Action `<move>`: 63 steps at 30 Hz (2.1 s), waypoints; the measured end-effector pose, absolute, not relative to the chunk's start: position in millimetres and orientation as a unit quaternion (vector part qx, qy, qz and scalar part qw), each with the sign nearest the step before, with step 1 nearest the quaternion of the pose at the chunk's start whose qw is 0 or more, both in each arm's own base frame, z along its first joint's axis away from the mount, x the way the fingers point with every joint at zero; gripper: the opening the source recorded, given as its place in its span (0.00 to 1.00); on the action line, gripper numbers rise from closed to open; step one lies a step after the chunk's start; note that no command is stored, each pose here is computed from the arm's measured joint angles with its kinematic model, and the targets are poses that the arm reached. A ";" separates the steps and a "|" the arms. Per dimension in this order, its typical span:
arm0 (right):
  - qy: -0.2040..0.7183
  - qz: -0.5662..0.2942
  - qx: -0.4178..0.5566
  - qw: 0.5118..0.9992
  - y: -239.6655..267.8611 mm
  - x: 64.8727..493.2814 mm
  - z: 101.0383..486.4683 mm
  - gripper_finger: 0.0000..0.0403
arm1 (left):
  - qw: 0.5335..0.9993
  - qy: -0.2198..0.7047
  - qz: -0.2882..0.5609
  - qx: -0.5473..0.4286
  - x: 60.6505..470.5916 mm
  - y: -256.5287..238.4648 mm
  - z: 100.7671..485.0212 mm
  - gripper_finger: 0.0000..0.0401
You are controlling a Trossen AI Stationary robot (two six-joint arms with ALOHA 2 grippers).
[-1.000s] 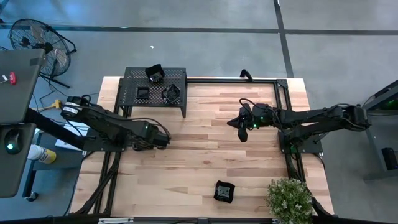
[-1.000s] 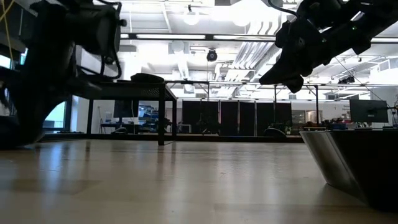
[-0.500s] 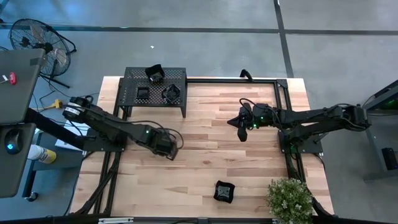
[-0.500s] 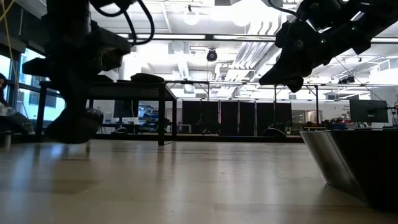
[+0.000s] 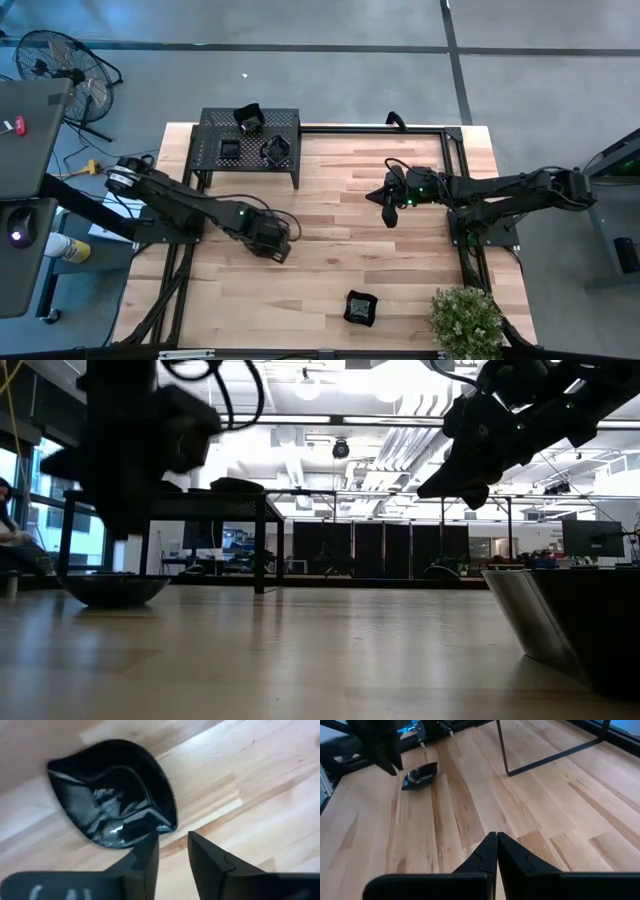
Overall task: Pick & Place Mini shaped plates
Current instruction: Stack the black leaf shaped plate on the other black leaf shaped plate on the shelf
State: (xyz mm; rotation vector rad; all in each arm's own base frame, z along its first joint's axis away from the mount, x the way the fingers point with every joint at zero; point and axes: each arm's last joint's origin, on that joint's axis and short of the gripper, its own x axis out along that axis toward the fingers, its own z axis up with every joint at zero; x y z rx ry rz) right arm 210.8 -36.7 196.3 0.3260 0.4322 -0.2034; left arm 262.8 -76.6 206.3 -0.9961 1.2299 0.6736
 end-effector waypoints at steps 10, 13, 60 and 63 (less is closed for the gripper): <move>0.211 -0.098 0.154 0.960 -36.7 211.1 196.9 0.02 | 0.689 0.481 0.343 -0.421 249.4 -67.4 238.3 0.26; 0.211 -0.095 0.156 0.960 -36.5 211.1 196.9 0.02 | 0.675 0.477 0.359 -0.434 237.1 -64.0 231.9 0.24; 0.213 -0.088 0.152 0.961 -36.2 211.1 196.8 0.02 | 0.531 0.378 0.437 -0.620 191.9 -67.5 159.2 0.20; 0.213 -0.091 0.152 0.961 -36.4 211.0 196.8 0.02 | 0.537 0.381 0.433 -0.615 192.0 -67.5 159.2 0.11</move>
